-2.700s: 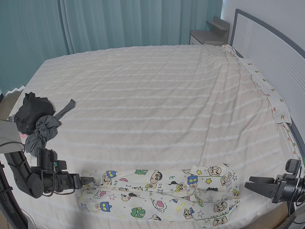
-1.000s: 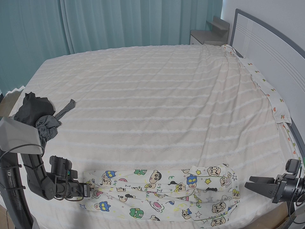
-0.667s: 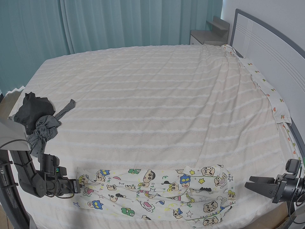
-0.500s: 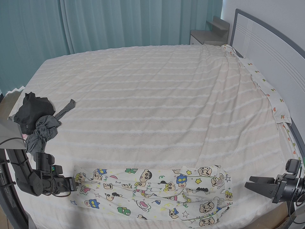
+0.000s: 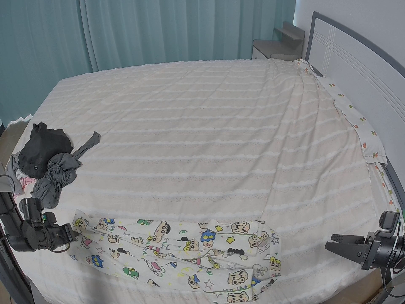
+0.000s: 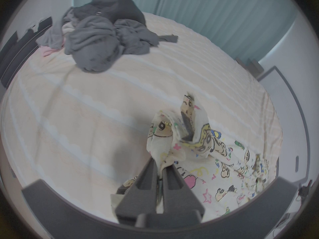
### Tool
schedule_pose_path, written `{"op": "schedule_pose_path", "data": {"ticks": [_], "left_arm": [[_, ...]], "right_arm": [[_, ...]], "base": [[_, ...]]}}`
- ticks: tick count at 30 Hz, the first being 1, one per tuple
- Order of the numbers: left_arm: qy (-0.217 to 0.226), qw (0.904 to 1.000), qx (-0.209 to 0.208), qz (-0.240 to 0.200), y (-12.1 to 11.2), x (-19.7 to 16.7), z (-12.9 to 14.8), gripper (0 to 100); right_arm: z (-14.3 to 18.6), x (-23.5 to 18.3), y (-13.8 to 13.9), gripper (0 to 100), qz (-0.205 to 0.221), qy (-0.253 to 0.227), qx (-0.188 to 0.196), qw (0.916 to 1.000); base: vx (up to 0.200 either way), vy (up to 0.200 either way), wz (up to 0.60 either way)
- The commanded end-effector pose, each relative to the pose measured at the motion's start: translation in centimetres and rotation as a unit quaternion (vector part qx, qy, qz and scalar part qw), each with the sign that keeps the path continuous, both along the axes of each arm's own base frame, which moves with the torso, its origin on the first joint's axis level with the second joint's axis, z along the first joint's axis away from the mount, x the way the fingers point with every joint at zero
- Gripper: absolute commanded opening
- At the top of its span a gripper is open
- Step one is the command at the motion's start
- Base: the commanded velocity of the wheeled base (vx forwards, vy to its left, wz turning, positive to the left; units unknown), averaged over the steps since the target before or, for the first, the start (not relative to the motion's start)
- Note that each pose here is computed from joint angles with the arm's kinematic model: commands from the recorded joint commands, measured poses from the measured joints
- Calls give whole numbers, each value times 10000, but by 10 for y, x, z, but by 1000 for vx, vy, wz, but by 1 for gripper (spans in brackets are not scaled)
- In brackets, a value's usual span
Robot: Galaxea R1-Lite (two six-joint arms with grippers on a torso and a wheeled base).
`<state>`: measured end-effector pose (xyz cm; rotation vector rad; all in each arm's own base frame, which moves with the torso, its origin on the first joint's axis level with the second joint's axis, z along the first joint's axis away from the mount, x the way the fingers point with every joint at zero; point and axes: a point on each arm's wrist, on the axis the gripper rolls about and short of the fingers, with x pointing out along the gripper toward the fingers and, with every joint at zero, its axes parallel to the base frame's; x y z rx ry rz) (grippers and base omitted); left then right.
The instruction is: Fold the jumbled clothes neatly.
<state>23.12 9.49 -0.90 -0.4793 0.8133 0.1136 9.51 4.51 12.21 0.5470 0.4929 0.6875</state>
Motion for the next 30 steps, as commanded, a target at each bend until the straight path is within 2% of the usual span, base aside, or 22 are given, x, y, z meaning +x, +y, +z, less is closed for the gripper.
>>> {"op": "schedule_pose_path", "data": {"ticks": [1,4,5,6,7,12,16,18,22,24,29,30], "left_arm": [[-247,9984,-97,502,38,0,5,0],[-233,9973,-211,667,53,-2,7,0],[-229,9955,-337,856,69,-4,11,0],[-229,9955,-337,856,69,-4,11,0],[-328,9935,-395,1020,86,-5,19,0],[-426,9876,-581,1397,122,-14,41,0],[-475,9835,-586,1646,144,-18,54,0],[-490,9827,-574,1690,148,-19,57,0],[-506,9837,-552,1632,138,-22,70,0],[-440,9866,-598,1455,122,-20,78,0],[-268,9952,-518,789,61,-17,98,0],[-259,9953,-514,774,59,-17,99,0]], "right_arm": [[-4,-2,-1,100,3,76,-23,10000],[-4,-2,-1,100,3,76,-23,10000],[-4,-2,-1,100,8,104,-24,9999],[-4,-2,-1,100,8,104,-24,9999],[-5,-2,-1,100,10,134,-42,9999],[-5,-2,-1,100,10,149,-48,9999],[-5,-2,-1,100,10,149,-48,9999],[-5,-2,-1,100,10,149,-48,9999],[-5,-2,-1,100,8,154,-43,9999],[-5,-2,-1,100,15,162,-43,9999],[-5,-2,-1,100,2,178,-28,9998],[-5,-2,-1,100,2,178,-28,9998]], "base": [[0,0,0],[0,0,0],[0,0,0],[0,0,0],[0,0,0],[0,0,0],[0,0,0],[0,0,0],[0,0,0],[0,0,0],[0,0,0],[0,0,0]]}}
